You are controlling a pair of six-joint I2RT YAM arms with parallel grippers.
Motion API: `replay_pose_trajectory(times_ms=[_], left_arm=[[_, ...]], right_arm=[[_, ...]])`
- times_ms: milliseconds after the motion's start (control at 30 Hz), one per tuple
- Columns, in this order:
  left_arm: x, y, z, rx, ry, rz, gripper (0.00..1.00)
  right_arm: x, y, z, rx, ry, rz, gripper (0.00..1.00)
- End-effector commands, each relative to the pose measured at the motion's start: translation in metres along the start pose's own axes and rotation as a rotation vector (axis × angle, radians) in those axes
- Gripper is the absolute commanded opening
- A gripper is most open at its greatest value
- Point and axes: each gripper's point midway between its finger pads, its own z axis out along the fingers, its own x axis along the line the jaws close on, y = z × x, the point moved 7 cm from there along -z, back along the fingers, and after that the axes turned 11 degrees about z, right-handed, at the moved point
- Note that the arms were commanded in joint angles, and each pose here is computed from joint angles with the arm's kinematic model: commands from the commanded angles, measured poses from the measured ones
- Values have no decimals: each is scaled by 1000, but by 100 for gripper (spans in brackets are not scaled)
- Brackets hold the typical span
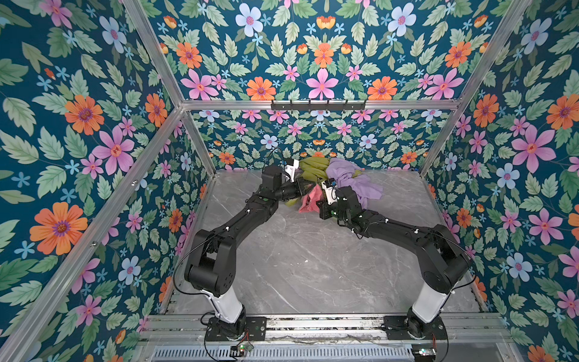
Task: Pick out a specific cloth from the pile
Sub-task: 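Grasp another part of the pink cloth with the right gripper, then lift the pink cloth upward out of the pile with both grippers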
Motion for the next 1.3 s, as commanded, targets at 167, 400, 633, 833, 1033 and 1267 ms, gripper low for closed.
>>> replay_pose_trajectory(times_ms=[167,400,633,833,1033,1267], left_arm=[[-4,16,4,-46,-23,51,0],[-2,26,6,-55,-18,60,0],[0,38,8,-71,-25,66,0],[-2,50,5,-92,-38,73,0],[-7,61,-1,-117,-44,87,0],[-9,69,-3,-133,-51,97,0]], right_arm=[[11,22,-12,-70,10,-47,0],[18,38,-21,-112,8,-76,0],[26,56,-32,-152,15,-92,0],[36,74,-50,-214,23,-116,0],[43,86,-60,-251,35,-129,0],[52,103,-72,-290,42,-160,0]])
